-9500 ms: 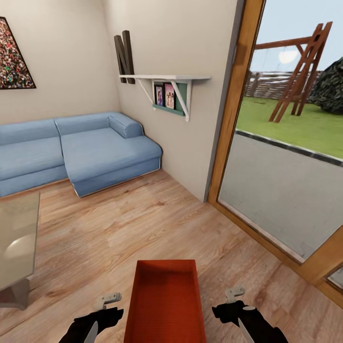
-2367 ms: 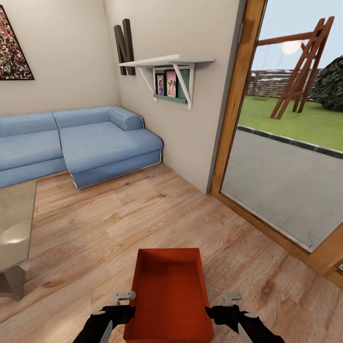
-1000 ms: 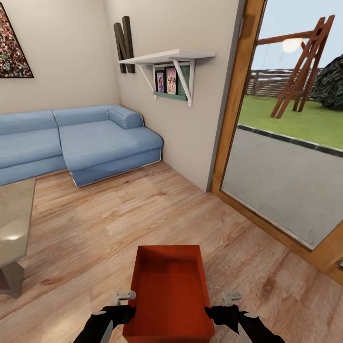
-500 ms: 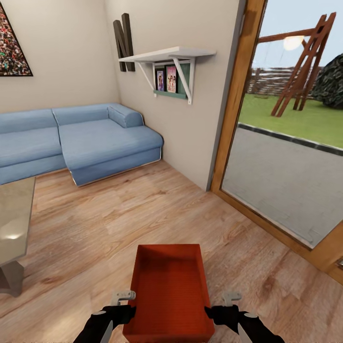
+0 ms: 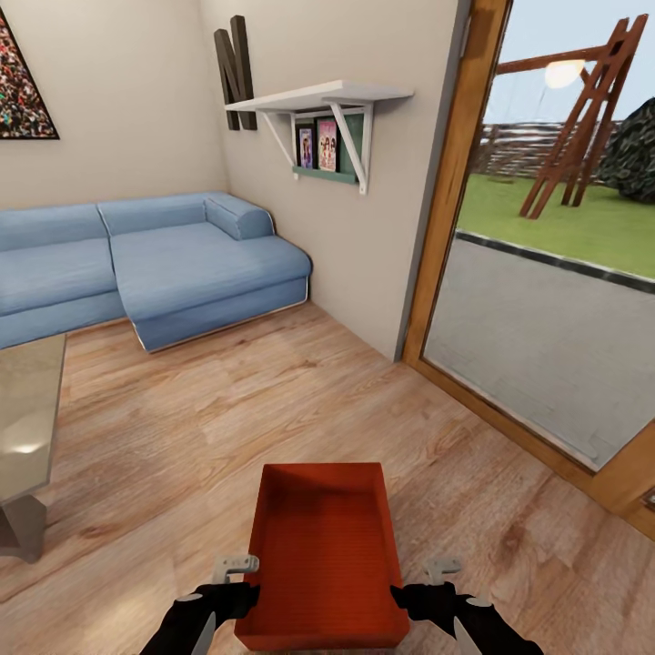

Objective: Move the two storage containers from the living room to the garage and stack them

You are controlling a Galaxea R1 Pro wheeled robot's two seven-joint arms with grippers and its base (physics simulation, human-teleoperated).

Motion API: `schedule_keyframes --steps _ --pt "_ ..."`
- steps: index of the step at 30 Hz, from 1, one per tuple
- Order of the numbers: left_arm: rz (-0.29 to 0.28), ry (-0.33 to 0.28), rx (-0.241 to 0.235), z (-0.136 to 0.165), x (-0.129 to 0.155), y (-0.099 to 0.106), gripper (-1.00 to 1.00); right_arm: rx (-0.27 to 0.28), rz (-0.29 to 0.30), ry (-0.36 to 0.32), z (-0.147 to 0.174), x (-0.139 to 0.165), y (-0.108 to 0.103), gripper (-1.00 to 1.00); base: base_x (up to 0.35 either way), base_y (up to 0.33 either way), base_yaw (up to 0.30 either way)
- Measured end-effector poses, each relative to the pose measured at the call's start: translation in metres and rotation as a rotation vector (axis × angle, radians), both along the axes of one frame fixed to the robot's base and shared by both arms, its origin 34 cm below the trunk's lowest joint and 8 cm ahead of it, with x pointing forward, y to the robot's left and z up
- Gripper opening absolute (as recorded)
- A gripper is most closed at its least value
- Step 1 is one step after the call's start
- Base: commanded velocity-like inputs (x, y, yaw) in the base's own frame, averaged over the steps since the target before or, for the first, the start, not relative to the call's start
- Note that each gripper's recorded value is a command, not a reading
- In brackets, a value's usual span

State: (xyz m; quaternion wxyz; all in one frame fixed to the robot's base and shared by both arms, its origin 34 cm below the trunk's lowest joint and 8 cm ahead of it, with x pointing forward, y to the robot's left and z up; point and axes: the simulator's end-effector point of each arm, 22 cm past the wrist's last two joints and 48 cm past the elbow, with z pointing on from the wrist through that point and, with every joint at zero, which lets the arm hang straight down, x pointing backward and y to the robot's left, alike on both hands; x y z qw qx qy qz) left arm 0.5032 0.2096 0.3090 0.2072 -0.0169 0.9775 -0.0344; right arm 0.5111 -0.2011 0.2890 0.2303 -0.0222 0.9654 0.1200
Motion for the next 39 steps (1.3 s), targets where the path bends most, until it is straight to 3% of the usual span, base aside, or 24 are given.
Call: schedule_keyframes --steps 39 --pt "0.003 -0.013 -0.004 0.0041 0.0054 -0.0022 1.00 0.000 0.000 0.000 0.0000 -0.0001 0.0000 1.00 0.011 0.000 0.000"
